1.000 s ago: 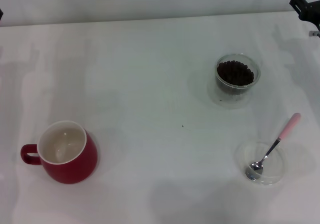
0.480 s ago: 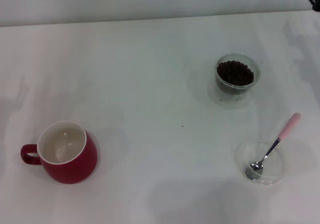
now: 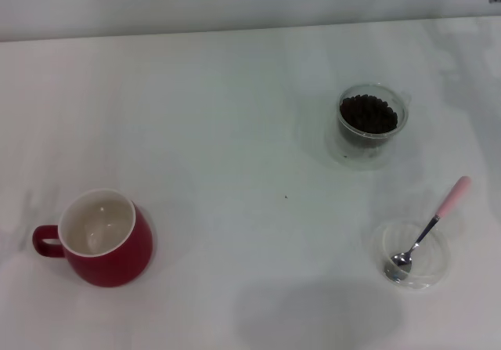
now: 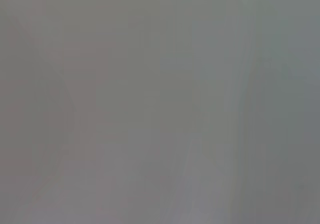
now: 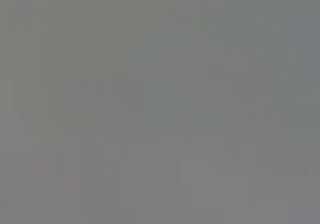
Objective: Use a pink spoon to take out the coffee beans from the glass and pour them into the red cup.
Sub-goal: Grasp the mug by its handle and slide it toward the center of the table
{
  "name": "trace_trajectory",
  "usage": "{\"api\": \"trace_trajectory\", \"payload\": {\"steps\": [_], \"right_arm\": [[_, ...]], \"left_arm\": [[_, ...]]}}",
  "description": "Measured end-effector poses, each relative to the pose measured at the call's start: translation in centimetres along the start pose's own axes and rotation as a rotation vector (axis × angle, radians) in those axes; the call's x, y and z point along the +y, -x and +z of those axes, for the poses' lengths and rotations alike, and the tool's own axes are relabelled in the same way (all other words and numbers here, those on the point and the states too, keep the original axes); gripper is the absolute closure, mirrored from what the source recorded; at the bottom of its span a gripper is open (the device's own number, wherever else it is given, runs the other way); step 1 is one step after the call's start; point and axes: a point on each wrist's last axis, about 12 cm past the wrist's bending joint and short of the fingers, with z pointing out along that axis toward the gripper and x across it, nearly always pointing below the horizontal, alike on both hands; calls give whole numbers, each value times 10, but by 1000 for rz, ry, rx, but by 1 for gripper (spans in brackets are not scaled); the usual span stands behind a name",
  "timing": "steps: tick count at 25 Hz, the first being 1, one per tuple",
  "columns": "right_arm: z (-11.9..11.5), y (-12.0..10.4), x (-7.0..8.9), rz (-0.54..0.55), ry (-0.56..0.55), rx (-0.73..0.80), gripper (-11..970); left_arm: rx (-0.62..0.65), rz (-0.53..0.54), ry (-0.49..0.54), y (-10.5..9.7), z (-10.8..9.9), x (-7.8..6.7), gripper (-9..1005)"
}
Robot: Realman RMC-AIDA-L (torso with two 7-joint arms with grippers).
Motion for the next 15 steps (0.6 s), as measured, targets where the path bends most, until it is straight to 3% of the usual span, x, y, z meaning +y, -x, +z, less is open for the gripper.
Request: {"api": "trace_trajectory", "payload": {"steps": [3, 7, 11, 15], "right_arm": [[2, 2, 2, -3, -6, -6, 94], [2, 3, 3, 2, -6, -11, 95], [2, 3, 3, 4, -7, -14, 96], [3, 4, 3, 4, -6, -19, 96]], "left_arm": [[16, -5, -9, -2, -14, -2, 122], [66, -26, -34, -7, -52, -10, 121], [77, -44, -42, -7, -62, -11, 121], [115, -96, -66, -8, -85, -12, 121]]}}
